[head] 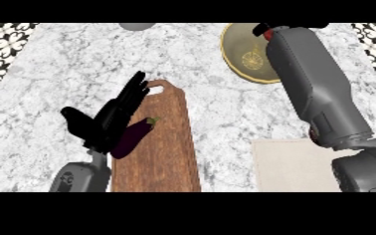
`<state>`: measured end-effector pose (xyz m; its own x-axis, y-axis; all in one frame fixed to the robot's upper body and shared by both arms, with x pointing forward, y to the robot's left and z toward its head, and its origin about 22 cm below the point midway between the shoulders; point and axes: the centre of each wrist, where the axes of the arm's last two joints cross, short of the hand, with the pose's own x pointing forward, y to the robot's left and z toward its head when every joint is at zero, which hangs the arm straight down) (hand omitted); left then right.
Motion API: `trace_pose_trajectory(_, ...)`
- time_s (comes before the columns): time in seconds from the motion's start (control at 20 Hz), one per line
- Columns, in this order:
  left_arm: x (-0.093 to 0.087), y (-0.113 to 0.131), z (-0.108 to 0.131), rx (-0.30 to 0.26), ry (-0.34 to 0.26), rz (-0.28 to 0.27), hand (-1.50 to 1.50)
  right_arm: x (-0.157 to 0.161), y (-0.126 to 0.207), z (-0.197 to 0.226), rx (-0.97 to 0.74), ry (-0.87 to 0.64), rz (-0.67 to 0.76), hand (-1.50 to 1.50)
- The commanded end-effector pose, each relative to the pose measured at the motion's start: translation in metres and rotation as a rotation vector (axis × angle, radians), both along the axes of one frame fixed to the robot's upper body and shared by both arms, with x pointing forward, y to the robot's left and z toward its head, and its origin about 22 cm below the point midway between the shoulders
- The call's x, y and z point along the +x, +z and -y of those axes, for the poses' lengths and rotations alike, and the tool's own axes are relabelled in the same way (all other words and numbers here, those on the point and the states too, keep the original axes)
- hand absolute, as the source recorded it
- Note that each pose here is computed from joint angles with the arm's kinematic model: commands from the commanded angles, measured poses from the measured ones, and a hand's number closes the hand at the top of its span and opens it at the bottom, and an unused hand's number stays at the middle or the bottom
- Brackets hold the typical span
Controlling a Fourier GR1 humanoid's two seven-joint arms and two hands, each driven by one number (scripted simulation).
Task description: Pick the bell pepper from the placemat and place it in the bowl
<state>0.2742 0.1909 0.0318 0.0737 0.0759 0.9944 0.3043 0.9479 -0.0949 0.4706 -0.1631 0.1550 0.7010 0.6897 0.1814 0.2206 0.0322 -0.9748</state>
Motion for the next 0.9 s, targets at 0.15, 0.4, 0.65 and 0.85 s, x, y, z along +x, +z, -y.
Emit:
trace_pose_trajectory(0.15, 0.002, 0.005, 0.009, 0.005, -0.009, 0.008, 0.00, -0.002, -0.033, 0.047, 0.178, -0.097, 0.046, -1.50)
trace_pose_trajectory(0.4, 0.004, -0.003, -0.001, 0.009, -0.009, -0.001, 0.00, -0.003, -0.032, 0.045, 0.269, -0.018, 0.253, -1.50)
trace_pose_trajectory(0.65, 0.003, -0.003, -0.003, -0.001, 0.024, -0.007, 0.00, -0.007, -0.014, 0.010, 0.358, 0.039, 0.718, -1.50)
trace_pose_trajectory(0.85, -0.007, -0.006, 0.003, -0.004, 0.033, -0.010, 0.00, -0.019, -0.015, -0.029, 0.407, 0.157, 0.903, -1.50)
